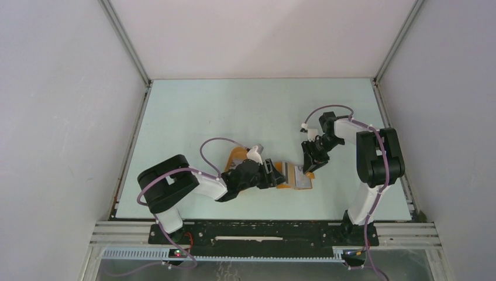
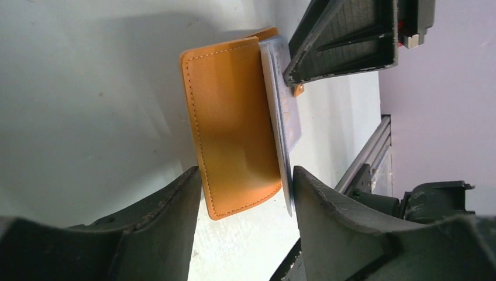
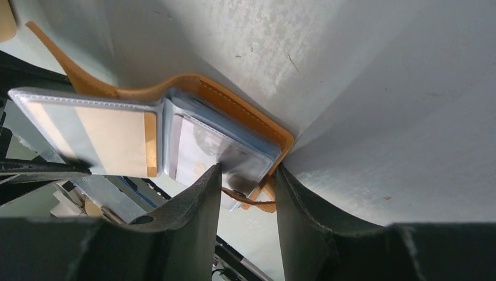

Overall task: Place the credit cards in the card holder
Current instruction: Close the card holder at the center of the board.

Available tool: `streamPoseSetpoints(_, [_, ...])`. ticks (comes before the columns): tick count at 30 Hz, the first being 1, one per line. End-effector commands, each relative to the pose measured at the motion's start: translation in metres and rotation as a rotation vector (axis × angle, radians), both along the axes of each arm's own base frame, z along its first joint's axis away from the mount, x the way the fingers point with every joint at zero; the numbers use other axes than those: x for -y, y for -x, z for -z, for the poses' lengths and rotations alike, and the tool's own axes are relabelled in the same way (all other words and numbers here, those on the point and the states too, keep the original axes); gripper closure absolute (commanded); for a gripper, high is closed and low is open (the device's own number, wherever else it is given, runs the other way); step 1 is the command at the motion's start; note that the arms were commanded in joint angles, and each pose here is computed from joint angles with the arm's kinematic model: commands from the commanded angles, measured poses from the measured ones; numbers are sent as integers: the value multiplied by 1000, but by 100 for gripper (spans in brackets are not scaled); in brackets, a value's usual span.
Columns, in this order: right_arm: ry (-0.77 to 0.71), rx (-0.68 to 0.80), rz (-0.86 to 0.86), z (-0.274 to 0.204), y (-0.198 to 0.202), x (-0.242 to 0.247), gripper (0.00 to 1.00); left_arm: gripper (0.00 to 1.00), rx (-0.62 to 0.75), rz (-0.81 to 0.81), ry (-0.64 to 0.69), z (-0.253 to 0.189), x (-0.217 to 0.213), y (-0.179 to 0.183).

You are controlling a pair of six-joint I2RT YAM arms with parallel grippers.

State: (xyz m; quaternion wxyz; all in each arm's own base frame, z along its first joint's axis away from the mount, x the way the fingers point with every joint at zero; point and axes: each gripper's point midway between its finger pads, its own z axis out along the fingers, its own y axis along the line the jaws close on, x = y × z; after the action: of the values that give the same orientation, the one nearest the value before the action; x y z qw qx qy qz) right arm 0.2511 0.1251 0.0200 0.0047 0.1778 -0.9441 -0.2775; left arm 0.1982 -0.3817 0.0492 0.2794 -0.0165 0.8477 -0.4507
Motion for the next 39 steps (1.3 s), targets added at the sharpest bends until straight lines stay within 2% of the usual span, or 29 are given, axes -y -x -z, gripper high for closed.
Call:
streamPoseSetpoints(1, [-64, -37, -28, -5, 8, -18, 54, 38, 54, 49, 181, -40, 19, 1])
streamPoseSetpoints(8, [-65, -35, -27, -5, 7, -18, 54, 39, 80, 71, 238, -53, 19, 7])
streamPoseSetpoints(16, [-61, -36, -39, -4, 9, -20, 54, 37, 52, 79, 221, -44, 18, 9])
streamPoseSetpoints(28, [-59, -36, -48, -4, 9, -23, 54, 33, 81, 78, 217, -48, 6, 18])
streamPoseSetpoints(39, [-60, -38, -52, -4, 10, -24, 54, 27, 102, 127, 320, -63, 14, 25])
